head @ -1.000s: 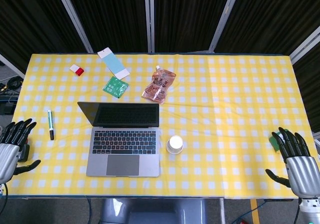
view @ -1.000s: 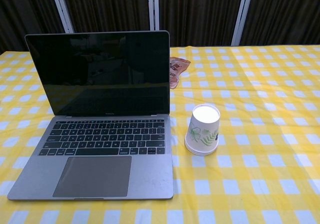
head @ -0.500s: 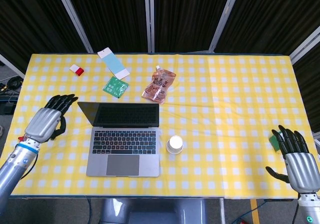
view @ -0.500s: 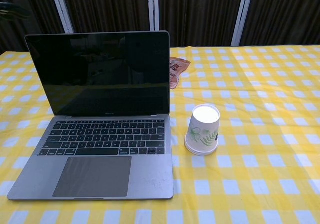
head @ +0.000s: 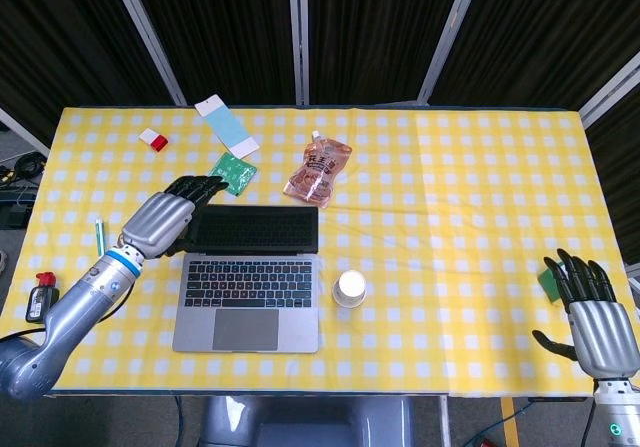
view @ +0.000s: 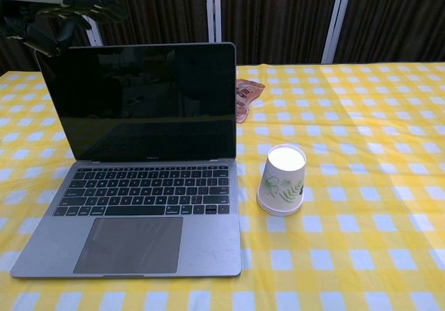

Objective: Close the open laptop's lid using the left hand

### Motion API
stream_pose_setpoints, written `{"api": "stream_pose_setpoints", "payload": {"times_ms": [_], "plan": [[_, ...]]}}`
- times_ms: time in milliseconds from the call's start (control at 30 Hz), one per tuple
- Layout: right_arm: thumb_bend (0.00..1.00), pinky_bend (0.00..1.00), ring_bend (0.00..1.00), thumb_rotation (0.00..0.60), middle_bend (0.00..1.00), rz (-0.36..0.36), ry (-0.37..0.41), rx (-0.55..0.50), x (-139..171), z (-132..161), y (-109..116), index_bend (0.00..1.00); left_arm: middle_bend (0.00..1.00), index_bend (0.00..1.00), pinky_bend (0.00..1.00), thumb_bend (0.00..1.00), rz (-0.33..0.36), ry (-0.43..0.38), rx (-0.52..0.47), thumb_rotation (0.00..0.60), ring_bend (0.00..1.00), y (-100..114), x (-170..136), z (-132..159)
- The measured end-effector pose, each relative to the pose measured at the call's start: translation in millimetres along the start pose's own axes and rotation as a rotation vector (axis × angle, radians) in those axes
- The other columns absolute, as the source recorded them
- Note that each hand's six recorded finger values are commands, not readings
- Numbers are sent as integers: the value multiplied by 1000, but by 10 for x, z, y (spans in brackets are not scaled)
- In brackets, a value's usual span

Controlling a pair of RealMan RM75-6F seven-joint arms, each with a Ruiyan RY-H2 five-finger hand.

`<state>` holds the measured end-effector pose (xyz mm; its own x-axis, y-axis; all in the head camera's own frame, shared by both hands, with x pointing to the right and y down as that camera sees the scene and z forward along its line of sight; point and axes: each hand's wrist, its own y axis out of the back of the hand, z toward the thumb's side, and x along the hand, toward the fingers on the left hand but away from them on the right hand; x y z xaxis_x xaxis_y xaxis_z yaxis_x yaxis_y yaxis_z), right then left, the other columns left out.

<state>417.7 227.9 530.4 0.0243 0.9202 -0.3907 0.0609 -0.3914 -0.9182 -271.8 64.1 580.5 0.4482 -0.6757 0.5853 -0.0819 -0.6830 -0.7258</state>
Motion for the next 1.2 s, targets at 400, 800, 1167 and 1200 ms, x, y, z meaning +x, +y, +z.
{"api": "stream_pose_setpoints", "payload": {"times_ms": [400,800,1167,1200], "plan": [[0,0,0,600,0,-9,6,-7,22,10,32,0,182,138,296,1000,-93,-21,-78,600,254,-117,-116,167],[0,0,0,600,0,-18,10,-10,39,31,58,0,188,147,299,1000,-154,-104,-75,600,259,-200,-512,304],[0,0,0,600,0,-23,11,-14,49,31,76,0,188,148,299,1000,-251,-140,-83,600,259,-450,-767,371],[0,0,0,600,0,-23,10,-14,49,29,76,0,188,148,299,1000,-256,-144,-82,600,259,-473,-778,378]]}}
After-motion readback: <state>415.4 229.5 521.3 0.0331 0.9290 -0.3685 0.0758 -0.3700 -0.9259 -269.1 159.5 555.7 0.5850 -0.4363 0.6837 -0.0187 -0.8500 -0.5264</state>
